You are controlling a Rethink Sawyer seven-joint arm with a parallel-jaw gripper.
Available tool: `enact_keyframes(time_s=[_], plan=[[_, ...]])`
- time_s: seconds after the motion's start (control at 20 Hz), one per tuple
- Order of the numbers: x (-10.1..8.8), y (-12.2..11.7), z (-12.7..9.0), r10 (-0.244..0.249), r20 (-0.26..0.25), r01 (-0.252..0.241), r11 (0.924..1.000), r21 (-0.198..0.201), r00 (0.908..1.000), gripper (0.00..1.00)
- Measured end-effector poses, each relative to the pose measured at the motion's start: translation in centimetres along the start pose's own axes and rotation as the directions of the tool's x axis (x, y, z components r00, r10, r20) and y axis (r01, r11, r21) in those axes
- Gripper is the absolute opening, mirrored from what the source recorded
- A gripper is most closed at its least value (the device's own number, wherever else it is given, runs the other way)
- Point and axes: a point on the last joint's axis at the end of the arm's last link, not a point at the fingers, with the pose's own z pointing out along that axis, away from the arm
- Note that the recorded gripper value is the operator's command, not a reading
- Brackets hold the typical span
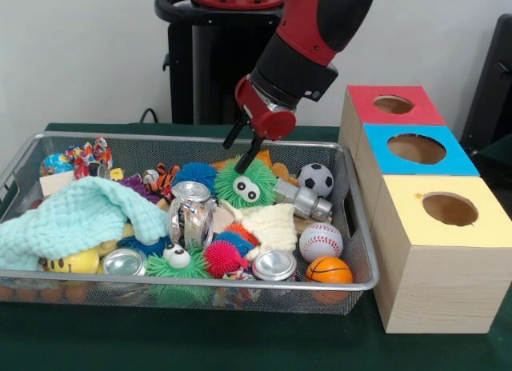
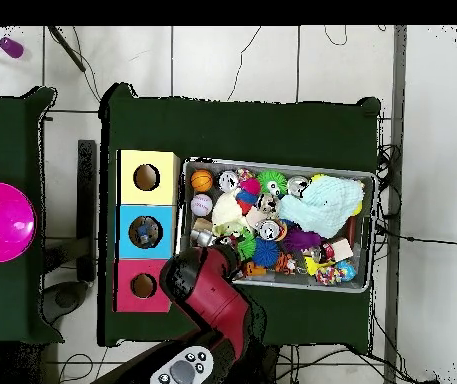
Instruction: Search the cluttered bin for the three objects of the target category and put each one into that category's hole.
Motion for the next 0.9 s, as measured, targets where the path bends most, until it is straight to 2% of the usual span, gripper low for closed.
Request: enact_keyframes(time_s=[0.3, 0.5, 0.55, 0.9], plan=[[-0.2, -0.4, 0.9, 0.007, 0.013, -0.007, 1.0000, -0.003, 0.9999, 1.00], [-0.5, -0.5, 1.6, 0.001, 0.046, 0.000, 0.9998, -0.019, 0.9989, 1.00], [-0.6, -0.6, 1.9, -0.003, 0.068, 0.005, 0.9996, -0.029, 0.9977, 1.00], [-0.2, -0.8, 2.4, -0.018, 0.113, 0.023, 0.9989, -0.042, 0.9934, 1.00]])
